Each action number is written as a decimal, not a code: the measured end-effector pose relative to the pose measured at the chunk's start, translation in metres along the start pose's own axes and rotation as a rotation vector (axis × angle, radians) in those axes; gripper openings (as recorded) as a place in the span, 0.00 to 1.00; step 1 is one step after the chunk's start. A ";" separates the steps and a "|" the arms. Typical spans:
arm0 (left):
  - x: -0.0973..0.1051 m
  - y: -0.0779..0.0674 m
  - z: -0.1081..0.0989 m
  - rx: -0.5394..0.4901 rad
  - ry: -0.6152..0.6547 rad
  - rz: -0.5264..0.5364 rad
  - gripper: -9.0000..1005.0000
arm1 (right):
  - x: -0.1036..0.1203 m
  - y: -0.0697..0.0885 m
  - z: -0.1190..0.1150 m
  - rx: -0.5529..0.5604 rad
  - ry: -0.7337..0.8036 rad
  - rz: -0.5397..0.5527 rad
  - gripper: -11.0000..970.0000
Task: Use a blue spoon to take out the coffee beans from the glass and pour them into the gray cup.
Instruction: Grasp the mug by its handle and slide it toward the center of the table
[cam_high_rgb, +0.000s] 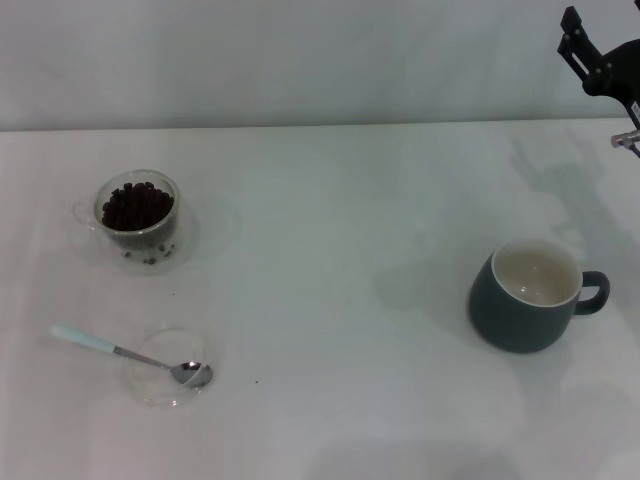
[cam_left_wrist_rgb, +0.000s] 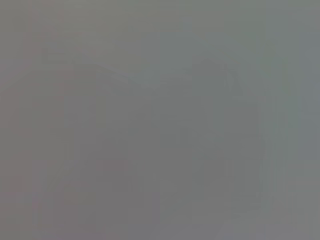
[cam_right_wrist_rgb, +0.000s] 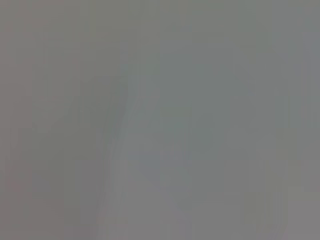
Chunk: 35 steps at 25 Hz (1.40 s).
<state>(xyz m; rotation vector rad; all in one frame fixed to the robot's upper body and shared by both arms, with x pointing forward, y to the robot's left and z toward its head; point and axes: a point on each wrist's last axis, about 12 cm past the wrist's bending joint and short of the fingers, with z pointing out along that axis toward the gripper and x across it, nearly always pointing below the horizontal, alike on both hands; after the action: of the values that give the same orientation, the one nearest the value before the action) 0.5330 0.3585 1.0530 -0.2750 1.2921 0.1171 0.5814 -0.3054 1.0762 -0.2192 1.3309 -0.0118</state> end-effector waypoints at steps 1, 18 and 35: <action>0.000 0.000 0.000 0.000 0.000 0.000 0.87 | -0.001 0.000 -0.001 0.000 -0.007 0.000 0.90; 0.001 -0.001 -0.003 0.051 0.012 0.030 0.87 | 0.001 0.001 -0.008 -0.010 -0.009 0.007 0.90; 0.002 0.024 -0.028 -0.002 0.020 0.059 0.87 | 0.010 -0.006 -0.081 -0.164 0.000 0.047 0.90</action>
<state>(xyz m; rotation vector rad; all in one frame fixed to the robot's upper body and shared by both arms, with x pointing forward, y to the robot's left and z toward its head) 0.5016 0.3734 1.0404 -0.2405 1.3206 0.1665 0.5068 -0.3252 1.0503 -0.3267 1.3378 0.1367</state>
